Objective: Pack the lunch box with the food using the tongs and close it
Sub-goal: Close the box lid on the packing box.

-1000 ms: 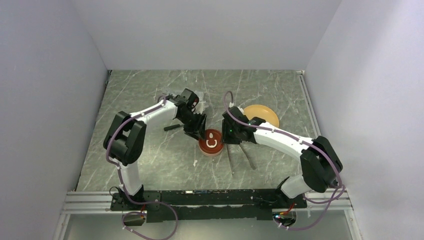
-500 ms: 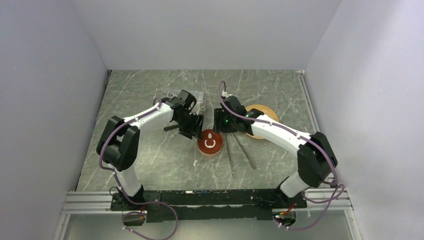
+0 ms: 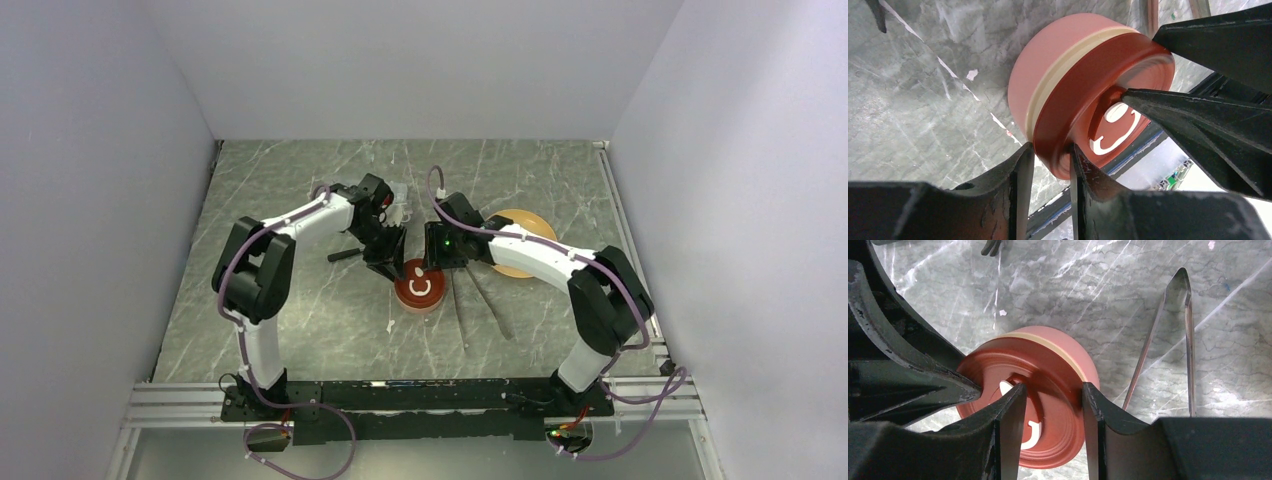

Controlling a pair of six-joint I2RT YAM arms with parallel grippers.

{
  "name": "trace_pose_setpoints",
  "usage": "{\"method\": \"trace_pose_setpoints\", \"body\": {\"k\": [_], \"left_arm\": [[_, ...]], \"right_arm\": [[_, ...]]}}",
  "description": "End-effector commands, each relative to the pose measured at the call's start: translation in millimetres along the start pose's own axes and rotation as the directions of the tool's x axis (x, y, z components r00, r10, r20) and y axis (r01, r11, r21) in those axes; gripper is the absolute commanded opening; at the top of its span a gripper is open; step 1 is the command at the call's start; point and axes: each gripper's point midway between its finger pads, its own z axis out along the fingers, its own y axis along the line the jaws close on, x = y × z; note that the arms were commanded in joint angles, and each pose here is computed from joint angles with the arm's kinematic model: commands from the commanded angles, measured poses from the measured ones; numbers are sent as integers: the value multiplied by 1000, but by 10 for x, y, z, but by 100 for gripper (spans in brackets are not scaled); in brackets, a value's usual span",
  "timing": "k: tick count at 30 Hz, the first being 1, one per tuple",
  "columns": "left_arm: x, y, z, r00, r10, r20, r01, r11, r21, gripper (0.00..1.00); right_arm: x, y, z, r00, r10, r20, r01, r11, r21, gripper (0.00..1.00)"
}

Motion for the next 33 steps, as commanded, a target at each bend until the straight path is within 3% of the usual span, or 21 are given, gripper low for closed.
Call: {"method": "trace_pose_setpoints", "body": {"k": [1,7,14,21,28,33], "left_arm": [[492,975,373,979,-48,-198,-26,934,-355,34],[547,1128,395,971,-61,-233,-42,909,-416,30],[-36,546,-62,997,35,70,-12,952,-306,48],[-232,235,-448,978,65,199,-10,964,-265,61],[-191,270,-216,979,5,206,40,976,-213,60],[-186,366,-32,976,-34,217,80,975,-207,56]], "right_arm": [[366,-269,198,996,31,-81,-18,987,162,36],[378,-206,70,999,5,-40,3,976,218,33],[40,-37,-340,997,-9,76,-4,987,158,38],[-184,104,-664,989,-21,146,8,996,92,45],[-136,194,-416,992,-41,122,41,999,5,47],[-164,113,-157,993,-64,96,61,998,31,47]]}}
